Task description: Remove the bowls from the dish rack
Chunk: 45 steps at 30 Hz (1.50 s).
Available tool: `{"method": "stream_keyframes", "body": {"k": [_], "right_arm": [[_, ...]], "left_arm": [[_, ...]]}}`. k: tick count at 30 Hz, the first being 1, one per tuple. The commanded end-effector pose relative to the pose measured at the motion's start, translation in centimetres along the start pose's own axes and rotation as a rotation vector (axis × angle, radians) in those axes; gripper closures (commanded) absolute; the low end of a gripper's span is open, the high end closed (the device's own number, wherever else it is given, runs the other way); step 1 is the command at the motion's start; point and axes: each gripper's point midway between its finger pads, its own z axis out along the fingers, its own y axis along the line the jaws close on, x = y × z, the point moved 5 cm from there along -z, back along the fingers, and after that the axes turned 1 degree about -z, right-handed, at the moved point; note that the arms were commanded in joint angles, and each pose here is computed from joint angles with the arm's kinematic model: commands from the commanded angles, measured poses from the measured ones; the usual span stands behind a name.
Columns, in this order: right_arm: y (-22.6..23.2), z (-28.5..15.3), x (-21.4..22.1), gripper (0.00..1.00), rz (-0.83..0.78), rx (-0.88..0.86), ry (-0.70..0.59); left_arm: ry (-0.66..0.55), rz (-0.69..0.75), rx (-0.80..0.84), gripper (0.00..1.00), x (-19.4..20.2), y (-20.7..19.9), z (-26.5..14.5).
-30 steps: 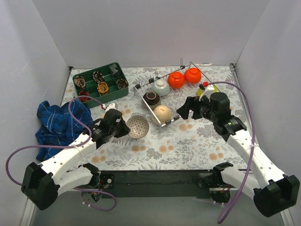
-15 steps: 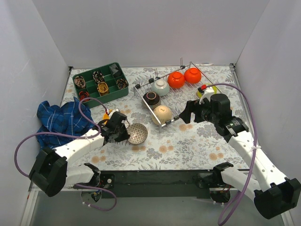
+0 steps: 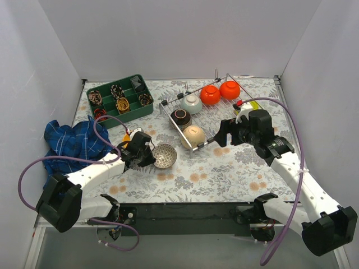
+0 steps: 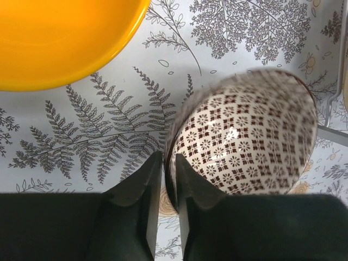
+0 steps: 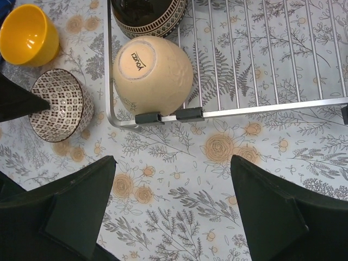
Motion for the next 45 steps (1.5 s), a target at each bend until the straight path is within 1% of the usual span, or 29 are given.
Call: {"method": "stream_keyframes", "body": {"k": [1, 2, 3, 5, 6, 9, 10, 12, 13, 15, 16, 20, 24, 25, 26, 31, 35, 38, 42, 45], "right_arm": [[0.0, -0.3, -2.6, 0.05, -0.067, 0.017, -0.057], [-0.1, -0.1, -2.8, 0.05, -0.070, 0.021, -0.052], [-0.2, -0.1, -3.0, 0.05, -0.072, 0.028, -0.051], [-0.4, 0.3, -3.2, 0.05, -0.083, 0.038, -0.045], [-0.4, 0.4, -3.7, 0.05, -0.087, 0.039, -0.050], [-0.3, 1.1, -4.4, 0.05, -0.091, 0.027, -0.039], [-0.1, 1.3, -4.5, 0.06, -0.090, 0.009, -0.032], [0.1, 2.3, -4.6, 0.06, -0.081, -0.016, -0.007], [0.5, 2.7, -4.6, 0.06, -0.082, -0.043, 0.004], [0.7, 4.0, -4.4, 0.06, -0.086, -0.054, 0.042], [1.1, 4.9, -4.2, 0.06, -0.095, -0.056, 0.065], [2.1, 7.3, -3.8, 0.05, -0.126, -0.051, 0.106], [2.8, 9.5, -3.4, 0.05, -0.152, -0.030, 0.132], [2.8, 10.4, -2.7, 0.05, -0.158, -0.017, 0.155], [3.0, 10.7, -3.0, 0.05, -0.165, -0.015, 0.150], [3.3, 13.2, -2.3, 0.05, -0.207, 0.003, 0.189], [4.0, 14.2, -2.0, 0.05, -0.225, -0.002, 0.206], [3.2, 14.9, -1.9, 0.05, -0.238, 0.062, 0.215], [1.6, 15.3, -1.2, 0.05, -0.315, 0.129, 0.243], [-0.1, 15.0, -1.3, 0.05, -0.321, 0.191, 0.254]], "left_arm": [[-0.042, -0.004, 0.044, 0.78, -1.0, -0.7, -1.0], [-0.040, -0.002, 0.053, 0.74, -1.0, -0.9, -1.2], [-0.033, -0.003, 0.060, 0.68, -1.0, -0.9, -1.4], [-0.040, 0.001, 0.078, 0.63, -1.3, -1.3, -2.0], [-0.036, 0.004, 0.077, 0.58, -1.3, -1.3, -2.3], [-0.064, 0.013, 0.102, 0.46, -2.3, -2.1, -3.8], [-0.077, 0.018, 0.112, 0.39, -2.7, -2.3, -4.3], [-0.112, 0.024, 0.144, 0.32, -3.5, -2.8, -5.7], [-0.124, 0.025, 0.154, 0.24, -3.8, -2.9, -6.1], [-0.160, 0.047, 0.189, 0.18, -4.3, -3.3, -7.5], [-0.178, 0.051, 0.198, 0.13, -4.6, -3.3, -7.9], [-0.293, 0.052, 0.242, 0.02, -5.5, -2.9, -9.8], [-0.393, 0.051, 0.286, 0.02, -5.8, -2.0, -11.1], [-0.416, 0.053, 0.297, 0.02, -5.6, -1.5, -11.4], [-0.439, 0.048, 0.310, 0.02, -5.8, -1.5, -11.6], [-0.505, 0.098, 0.322, 0.02, -5.7, -0.6, -11.9], [-0.539, 0.140, 0.337, 0.02, -5.6, -0.3, -11.9], [-0.564, 0.140, 0.330, 0.02, -5.6, 0.2, -11.8], [-0.583, 0.136, 0.334, 0.02, -5.7, 0.3, -11.8], [-0.594, 0.141, 0.322, 0.02, -5.8, 0.5, -11.7]]}}
